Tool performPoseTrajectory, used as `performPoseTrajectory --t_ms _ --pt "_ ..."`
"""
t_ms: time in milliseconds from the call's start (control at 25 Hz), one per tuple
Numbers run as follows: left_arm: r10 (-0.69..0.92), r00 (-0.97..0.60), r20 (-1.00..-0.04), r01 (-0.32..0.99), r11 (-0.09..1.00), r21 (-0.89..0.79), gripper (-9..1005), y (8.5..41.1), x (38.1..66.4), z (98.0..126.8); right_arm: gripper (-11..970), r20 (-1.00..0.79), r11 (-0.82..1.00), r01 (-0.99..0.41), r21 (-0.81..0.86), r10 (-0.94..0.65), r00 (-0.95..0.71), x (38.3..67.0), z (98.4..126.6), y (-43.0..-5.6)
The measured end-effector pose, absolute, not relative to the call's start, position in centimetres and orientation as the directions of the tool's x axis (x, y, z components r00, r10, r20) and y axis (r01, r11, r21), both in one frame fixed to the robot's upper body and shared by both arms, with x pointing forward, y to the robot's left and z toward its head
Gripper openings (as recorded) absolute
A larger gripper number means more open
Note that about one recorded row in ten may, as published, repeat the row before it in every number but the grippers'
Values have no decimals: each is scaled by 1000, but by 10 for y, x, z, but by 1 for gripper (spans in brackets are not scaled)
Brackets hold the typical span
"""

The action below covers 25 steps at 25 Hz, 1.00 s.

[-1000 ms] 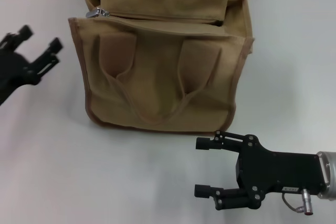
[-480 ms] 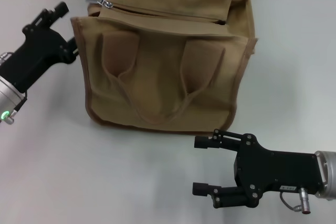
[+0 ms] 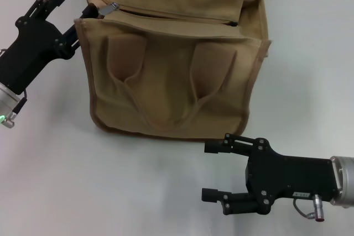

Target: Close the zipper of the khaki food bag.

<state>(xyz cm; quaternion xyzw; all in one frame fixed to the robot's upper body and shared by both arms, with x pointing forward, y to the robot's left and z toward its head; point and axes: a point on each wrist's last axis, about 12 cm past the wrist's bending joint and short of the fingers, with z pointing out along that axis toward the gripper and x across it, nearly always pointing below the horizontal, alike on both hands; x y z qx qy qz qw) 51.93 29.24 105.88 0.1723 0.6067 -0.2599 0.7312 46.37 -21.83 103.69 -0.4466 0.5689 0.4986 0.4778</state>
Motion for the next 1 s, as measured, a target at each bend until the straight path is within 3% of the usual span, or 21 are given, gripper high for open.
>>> performPoseTrajectory --t_ms 320,520,800,1000 --pt "-174 136 -975 602 796 -58 734 289 520 1060 826 -990 102 -986 132 -39 -137 468 1038 -216" --pt "-151 126 -980 596 802 -47 509 295 520 1059 827 -990 109 -985 131 -45 -137 469 1037 -216" --pt "-73 64 -995 608 793 -19 269 309 520 1057 827 -989 132 -983 125 -58 -134 473 1036 -216" --pt "-23 19 -1000 654 757 -5 258 317 520 1061 827 -990 131 -984 123 -60 -132 474 1037 -215"
